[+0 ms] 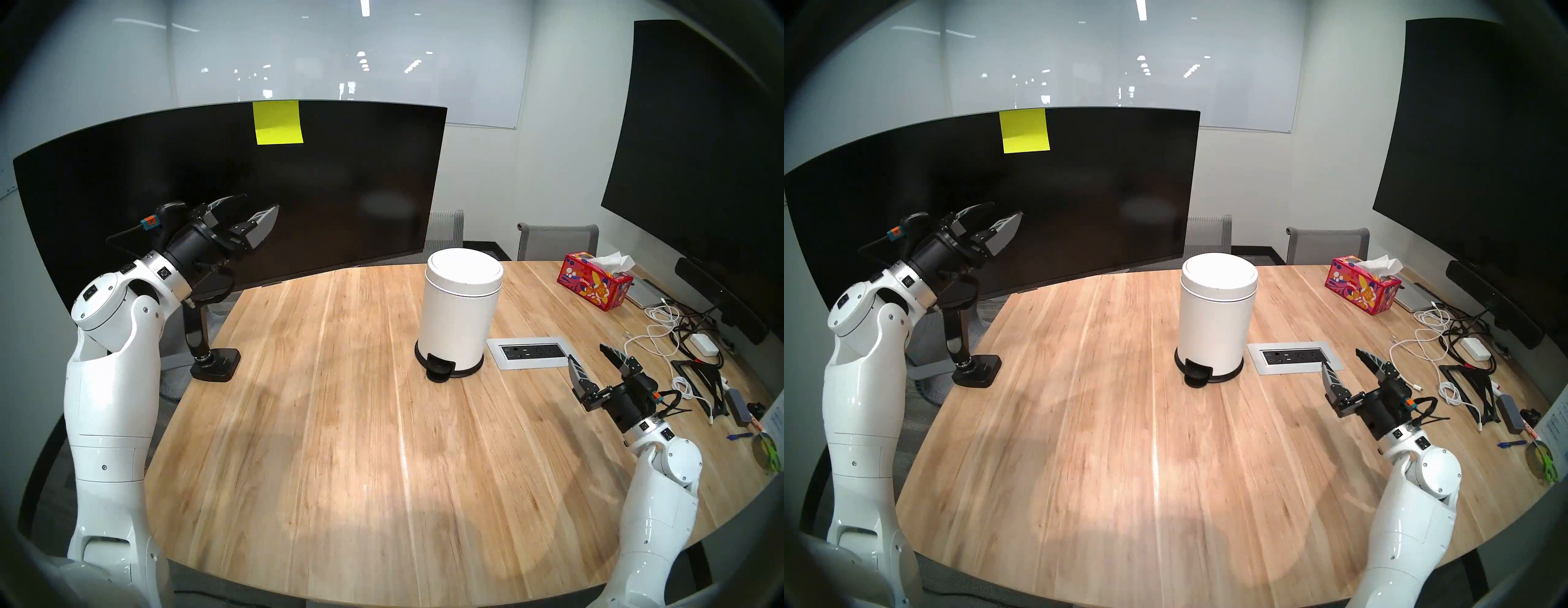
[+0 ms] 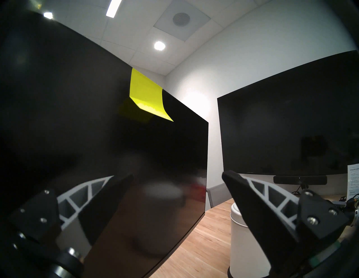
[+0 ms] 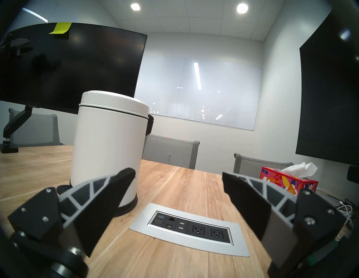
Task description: Peel the sticky note off the monitor, open the trash can lid and drop the sticker into the trash can
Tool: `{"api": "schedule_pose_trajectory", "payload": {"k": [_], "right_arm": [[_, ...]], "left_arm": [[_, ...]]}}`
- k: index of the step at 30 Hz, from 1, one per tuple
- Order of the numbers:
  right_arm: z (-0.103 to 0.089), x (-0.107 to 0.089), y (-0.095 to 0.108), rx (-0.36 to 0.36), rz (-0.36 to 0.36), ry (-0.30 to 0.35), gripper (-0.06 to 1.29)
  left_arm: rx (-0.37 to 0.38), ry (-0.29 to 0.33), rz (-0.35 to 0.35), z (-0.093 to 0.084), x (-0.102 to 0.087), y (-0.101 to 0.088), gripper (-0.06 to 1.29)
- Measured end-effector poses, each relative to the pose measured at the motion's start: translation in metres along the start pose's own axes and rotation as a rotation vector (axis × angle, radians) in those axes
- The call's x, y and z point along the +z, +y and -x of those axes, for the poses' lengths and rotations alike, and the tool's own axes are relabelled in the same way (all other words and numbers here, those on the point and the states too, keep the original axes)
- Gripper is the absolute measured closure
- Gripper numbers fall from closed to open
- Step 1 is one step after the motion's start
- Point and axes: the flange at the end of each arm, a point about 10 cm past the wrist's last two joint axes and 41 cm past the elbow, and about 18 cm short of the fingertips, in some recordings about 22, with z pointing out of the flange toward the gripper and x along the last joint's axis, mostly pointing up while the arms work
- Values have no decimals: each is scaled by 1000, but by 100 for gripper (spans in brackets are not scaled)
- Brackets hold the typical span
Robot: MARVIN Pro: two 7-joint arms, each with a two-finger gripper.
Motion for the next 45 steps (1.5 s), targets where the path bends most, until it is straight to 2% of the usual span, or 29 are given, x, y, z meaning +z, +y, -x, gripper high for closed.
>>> {"api": "schedule_pose_trajectory", "payload": {"k": [7,25,37,45], "right_arm": [[0,0,0,0,0,0,0],[0,0,0,0,0,0,0],[0,0,0,0,0,0,0],[0,0,0,0,0,0,0]], "left_arm": [[-10,3,4,-6,3,-1,-2],[-81,10,7,-9,36,6,-2],[-114,63,-73,-5,43,-7,-2],[-134,80,-78,4,45,-14,-2]]}}
